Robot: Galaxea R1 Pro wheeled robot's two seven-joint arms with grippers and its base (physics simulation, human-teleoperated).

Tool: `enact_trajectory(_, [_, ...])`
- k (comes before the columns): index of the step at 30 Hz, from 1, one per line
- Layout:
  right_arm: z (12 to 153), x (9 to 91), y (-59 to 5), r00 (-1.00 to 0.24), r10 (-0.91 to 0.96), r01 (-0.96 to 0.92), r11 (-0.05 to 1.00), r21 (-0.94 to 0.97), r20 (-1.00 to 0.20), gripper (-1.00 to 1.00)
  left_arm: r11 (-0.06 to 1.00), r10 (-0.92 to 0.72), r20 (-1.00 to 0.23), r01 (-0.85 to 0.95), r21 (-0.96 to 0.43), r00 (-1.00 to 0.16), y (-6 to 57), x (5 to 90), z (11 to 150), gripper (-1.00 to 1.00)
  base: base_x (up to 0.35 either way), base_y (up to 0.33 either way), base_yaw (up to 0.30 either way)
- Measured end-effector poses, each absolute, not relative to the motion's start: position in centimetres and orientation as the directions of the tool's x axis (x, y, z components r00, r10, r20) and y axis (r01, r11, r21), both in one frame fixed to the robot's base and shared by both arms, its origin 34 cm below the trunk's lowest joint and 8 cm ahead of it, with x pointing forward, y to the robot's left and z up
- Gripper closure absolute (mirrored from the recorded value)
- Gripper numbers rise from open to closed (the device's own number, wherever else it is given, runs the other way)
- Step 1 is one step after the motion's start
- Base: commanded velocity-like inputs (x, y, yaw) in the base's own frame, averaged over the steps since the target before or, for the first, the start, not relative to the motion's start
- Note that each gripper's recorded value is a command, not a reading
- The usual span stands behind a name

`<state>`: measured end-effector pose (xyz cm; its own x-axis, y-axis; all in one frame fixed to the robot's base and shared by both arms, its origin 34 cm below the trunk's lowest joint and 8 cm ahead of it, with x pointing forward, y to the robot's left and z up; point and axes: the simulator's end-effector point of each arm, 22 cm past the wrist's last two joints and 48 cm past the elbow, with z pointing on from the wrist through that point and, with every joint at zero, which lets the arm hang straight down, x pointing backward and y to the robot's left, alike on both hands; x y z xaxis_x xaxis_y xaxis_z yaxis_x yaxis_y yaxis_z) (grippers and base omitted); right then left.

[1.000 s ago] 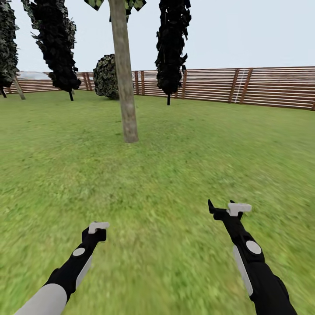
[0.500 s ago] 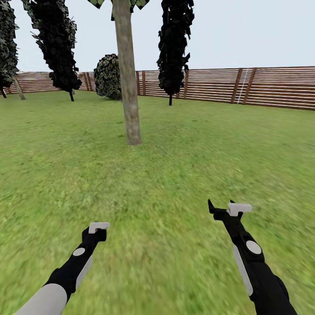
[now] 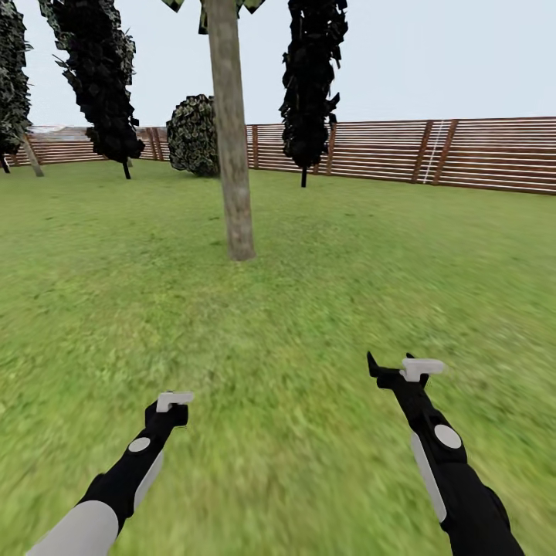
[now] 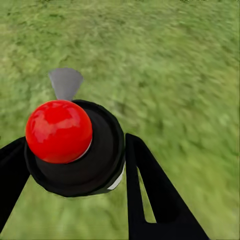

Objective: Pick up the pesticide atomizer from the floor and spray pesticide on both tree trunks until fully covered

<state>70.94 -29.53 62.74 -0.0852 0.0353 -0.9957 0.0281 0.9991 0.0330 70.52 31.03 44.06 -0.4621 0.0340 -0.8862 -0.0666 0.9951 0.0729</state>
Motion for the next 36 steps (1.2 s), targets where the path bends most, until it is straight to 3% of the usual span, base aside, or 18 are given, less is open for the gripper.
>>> enact_trajectory(36, [62.74, 70.94, -29.56, -0.085, 0.035, 0.028, 0.999, 0.032, -0.996, -1.0, 0.995, 0.034, -0.885, -0.066, 0.073, -0.465, 31.01, 70.45, 43.96, 1.0, 0.29, 0.192, 0.0])
